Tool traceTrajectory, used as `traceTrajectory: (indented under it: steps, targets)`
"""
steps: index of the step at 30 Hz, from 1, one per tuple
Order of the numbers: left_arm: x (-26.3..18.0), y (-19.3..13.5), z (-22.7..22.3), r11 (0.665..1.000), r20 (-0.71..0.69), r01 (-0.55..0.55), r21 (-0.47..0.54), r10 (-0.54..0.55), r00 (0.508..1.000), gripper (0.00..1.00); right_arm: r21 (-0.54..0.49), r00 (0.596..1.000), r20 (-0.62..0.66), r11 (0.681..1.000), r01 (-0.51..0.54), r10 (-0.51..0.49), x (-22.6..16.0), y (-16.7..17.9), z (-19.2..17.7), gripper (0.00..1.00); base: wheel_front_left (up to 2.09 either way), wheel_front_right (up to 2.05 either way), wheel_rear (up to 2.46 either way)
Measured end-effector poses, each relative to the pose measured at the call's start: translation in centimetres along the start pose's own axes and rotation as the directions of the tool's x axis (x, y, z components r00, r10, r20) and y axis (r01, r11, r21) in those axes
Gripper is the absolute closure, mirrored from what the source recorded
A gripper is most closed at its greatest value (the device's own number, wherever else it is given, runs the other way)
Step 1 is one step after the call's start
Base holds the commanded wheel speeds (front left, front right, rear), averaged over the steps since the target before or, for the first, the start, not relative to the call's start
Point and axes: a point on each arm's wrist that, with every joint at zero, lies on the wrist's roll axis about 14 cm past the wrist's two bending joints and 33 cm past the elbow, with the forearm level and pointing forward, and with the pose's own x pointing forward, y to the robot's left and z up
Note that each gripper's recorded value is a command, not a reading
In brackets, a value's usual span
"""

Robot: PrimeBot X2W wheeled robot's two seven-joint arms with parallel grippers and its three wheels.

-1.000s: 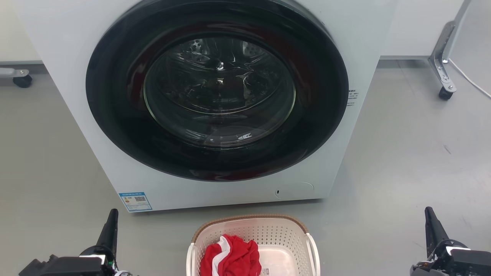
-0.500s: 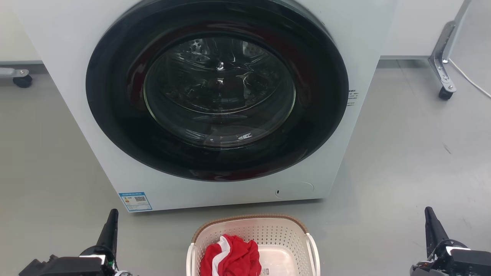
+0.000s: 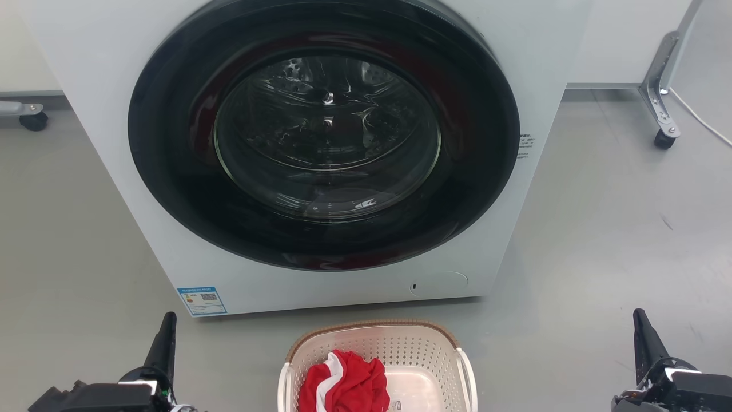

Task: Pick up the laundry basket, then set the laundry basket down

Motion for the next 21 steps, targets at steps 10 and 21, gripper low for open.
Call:
traceTrajectory:
  steps: [10, 21]
  targets:
    - [0.00, 0.02, 0.00, 1.000, 0.000, 0.000, 0.000, 0.000, 1.000, 1.00, 0.000, 1.000, 0.000, 1.000, 0.000, 0.000, 0.00, 0.00, -0.01, 1.00, 0.00, 0.00, 0.00]
    - [0.00, 0.03, 0.00, 1.000, 0.000, -0.001, 0.000, 0.001, 1.000, 1.00, 0.001, 1.000, 0.000, 1.000, 0.000, 0.000, 0.00, 0.00, 0.00, 1.00, 0.00, 0.00, 0.00]
